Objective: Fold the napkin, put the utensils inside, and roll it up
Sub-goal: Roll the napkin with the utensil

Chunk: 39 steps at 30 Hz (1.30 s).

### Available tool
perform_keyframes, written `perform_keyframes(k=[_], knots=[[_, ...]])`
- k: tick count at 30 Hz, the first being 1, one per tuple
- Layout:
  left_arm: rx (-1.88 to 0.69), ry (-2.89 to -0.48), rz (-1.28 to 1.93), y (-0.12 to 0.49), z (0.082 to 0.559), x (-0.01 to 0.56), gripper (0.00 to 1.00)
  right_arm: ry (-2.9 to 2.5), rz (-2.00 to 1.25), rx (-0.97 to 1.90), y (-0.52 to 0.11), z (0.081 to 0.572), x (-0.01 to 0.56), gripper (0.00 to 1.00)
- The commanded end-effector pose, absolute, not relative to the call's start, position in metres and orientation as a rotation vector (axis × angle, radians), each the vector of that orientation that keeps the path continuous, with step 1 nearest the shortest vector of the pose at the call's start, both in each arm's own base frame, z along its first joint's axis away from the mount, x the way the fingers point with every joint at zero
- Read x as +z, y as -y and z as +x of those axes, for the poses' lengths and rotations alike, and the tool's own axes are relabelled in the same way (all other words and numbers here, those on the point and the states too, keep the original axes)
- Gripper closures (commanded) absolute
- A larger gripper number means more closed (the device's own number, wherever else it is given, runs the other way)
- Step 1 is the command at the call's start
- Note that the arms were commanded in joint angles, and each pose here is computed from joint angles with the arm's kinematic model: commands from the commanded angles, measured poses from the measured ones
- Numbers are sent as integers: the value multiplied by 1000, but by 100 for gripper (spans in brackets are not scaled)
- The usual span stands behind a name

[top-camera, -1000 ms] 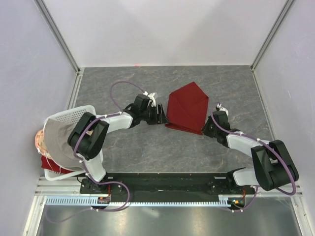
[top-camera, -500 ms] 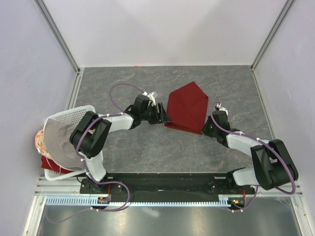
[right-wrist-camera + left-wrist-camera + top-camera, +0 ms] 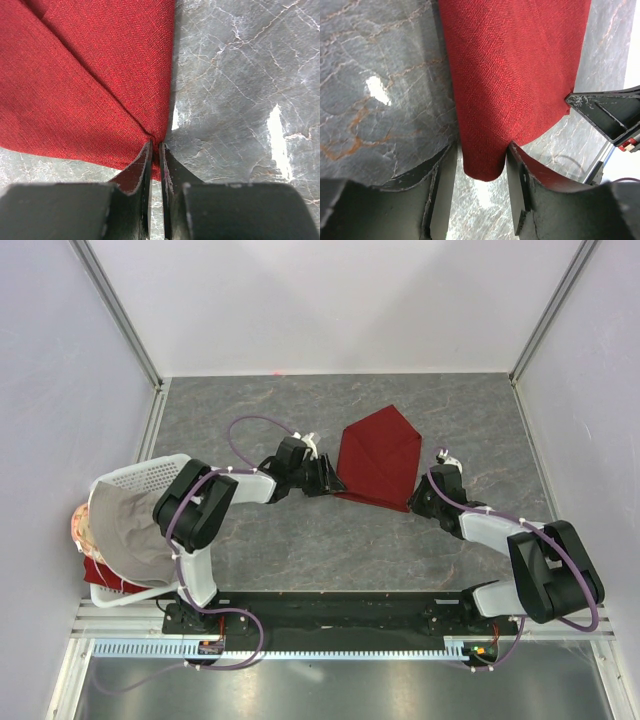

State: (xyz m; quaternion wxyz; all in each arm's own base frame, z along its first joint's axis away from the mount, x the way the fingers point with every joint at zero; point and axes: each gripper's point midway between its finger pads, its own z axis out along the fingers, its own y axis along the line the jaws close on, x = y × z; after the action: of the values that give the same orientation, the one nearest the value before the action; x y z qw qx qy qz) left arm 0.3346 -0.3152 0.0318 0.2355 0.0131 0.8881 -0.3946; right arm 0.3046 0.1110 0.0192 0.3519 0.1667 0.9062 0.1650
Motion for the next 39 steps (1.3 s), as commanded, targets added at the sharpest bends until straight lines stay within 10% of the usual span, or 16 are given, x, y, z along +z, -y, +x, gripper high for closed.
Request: perform_keyframes(k=[1,18,27,39], knots=[[-1135,-2372,23,325,348,43,50,-2378,415,423,-112,303,13,86],[-1213,-2351,-44,326,356,48,72,-2368,391,387,-108,306,18,76],[-1267,-2358,-27,328,355,56,98,-2228,247,379,-104,310,58,47],[-1318,-2416,-47,317,353,64,98,-1947,-360,153,-191,314,118,22]])
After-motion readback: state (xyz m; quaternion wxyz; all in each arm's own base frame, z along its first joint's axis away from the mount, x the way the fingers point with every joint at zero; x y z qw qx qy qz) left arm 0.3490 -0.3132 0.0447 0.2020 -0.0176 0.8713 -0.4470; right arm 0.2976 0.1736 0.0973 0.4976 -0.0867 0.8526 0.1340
